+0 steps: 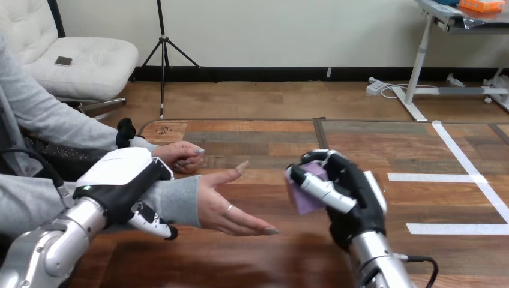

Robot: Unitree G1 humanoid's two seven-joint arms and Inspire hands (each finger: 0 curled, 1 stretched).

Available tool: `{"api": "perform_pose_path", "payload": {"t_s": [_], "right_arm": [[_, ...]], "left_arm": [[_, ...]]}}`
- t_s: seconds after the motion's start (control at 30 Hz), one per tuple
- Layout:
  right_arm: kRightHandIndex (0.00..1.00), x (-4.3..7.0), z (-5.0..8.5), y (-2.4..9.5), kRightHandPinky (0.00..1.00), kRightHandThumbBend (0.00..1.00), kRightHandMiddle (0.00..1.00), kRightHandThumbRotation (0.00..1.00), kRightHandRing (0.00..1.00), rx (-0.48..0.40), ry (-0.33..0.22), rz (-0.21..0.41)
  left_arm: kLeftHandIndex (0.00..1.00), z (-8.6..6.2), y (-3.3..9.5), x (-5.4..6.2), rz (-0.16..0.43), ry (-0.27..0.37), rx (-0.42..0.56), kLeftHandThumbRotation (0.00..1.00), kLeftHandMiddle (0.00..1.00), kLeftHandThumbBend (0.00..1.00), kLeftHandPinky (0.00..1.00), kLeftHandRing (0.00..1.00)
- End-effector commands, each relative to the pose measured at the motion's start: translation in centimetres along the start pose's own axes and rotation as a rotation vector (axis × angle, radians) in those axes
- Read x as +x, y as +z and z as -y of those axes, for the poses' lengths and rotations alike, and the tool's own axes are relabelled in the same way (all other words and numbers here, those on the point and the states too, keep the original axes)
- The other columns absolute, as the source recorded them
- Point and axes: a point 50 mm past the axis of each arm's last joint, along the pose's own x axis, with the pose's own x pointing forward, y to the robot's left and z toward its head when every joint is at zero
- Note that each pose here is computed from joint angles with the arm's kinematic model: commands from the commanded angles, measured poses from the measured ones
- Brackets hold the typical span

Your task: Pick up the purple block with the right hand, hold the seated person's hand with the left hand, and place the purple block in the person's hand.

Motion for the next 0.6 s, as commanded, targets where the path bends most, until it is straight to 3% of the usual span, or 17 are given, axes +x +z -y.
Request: {"api": "perform_pose_path", "payload": {"t_s": [0.0, 0.57], "right_arm": [[0.41, 0.9, -4.0, 1.7, 0.31, 0.97, 0.39, 0.00, 0.35, 0.070, 0.087, 0.132], [0.41, 0.1, -6.1, 1.4, 0.31, 0.99, 0.38, 0.00, 0.34, 0.068, 0.132, 0.121]], "left_arm": [[0.29, -7.3, 5.2, 2.2, 0.226, 0.285, 0.033, 0.00, 0.27, 0.75, 0.11, 0.18], [0.30, -7.3, 5.9, 3.0, 0.231, 0.286, 0.018, 0.00, 0.28, 0.74, 0.12, 0.19]]}}
